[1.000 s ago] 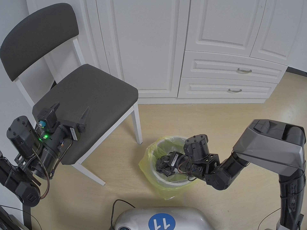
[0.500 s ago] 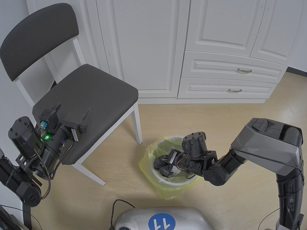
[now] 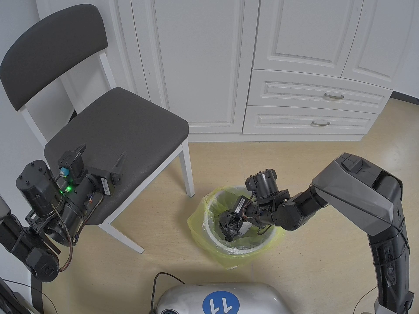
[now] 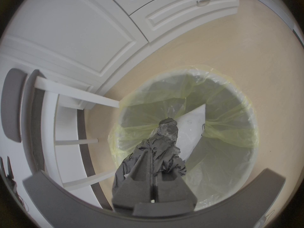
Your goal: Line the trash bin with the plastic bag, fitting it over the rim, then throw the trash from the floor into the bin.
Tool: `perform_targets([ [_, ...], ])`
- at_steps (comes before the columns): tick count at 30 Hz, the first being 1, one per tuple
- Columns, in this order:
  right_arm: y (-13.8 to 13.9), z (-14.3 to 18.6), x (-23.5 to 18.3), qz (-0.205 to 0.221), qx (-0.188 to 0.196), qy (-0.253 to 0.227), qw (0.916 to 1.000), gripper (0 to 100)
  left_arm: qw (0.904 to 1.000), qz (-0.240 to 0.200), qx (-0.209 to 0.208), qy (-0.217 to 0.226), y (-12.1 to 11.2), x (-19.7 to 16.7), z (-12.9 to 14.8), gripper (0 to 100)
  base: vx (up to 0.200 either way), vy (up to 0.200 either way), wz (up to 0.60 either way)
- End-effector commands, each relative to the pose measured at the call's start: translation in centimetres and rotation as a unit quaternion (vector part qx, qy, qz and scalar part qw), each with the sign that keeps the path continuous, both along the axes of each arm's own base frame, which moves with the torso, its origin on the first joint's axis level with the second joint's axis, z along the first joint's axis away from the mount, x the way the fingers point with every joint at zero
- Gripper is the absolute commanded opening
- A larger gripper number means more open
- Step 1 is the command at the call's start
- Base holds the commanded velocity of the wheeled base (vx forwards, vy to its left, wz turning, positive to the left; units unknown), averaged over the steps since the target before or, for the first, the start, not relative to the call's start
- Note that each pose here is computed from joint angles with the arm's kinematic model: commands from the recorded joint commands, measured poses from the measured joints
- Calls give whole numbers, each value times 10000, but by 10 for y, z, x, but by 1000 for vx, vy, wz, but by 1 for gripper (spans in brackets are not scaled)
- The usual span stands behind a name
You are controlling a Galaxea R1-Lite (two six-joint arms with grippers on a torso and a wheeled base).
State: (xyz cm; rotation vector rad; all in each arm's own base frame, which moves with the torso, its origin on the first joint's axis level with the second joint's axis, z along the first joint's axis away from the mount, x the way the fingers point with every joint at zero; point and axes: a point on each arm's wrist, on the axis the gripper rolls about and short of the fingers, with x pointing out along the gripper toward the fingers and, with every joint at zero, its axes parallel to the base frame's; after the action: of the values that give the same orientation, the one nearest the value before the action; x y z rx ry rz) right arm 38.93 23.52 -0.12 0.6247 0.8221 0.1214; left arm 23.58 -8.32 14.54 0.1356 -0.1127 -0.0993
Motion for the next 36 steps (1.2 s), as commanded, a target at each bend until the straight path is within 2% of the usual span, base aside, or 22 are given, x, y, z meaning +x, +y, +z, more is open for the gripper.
perform_targets([
  [1,-1,0,12,-152,74,7,9999,0,10000,21,17,51,0,2,-3,100,0,0,0],
  [8,0,2,16,-213,12,179,9996,0,10000,21,28,79,0,3,-4,100,0,0,0],
  [11,0,15,16,-361,130,302,9988,0,9999,21,39,108,-1,4,-6,100,0,0,0],
  [14,0,29,17,-433,301,243,9983,0,9999,21,42,115,-1,4,-6,100,0,0,0],
  [23,-6,34,27,-545,377,166,9977,0,9999,28,39,130,-1,5,-7,100,0,0,0],
  [29,-12,8,42,-681,210,417,9966,0,9999,28,50,159,-1,6,-9,100,0,0,0],
  [36,-6,5,54,-758,-165,982,9921,0,9998,28,56,174,-1,5,-10,100,0,0,0],
])
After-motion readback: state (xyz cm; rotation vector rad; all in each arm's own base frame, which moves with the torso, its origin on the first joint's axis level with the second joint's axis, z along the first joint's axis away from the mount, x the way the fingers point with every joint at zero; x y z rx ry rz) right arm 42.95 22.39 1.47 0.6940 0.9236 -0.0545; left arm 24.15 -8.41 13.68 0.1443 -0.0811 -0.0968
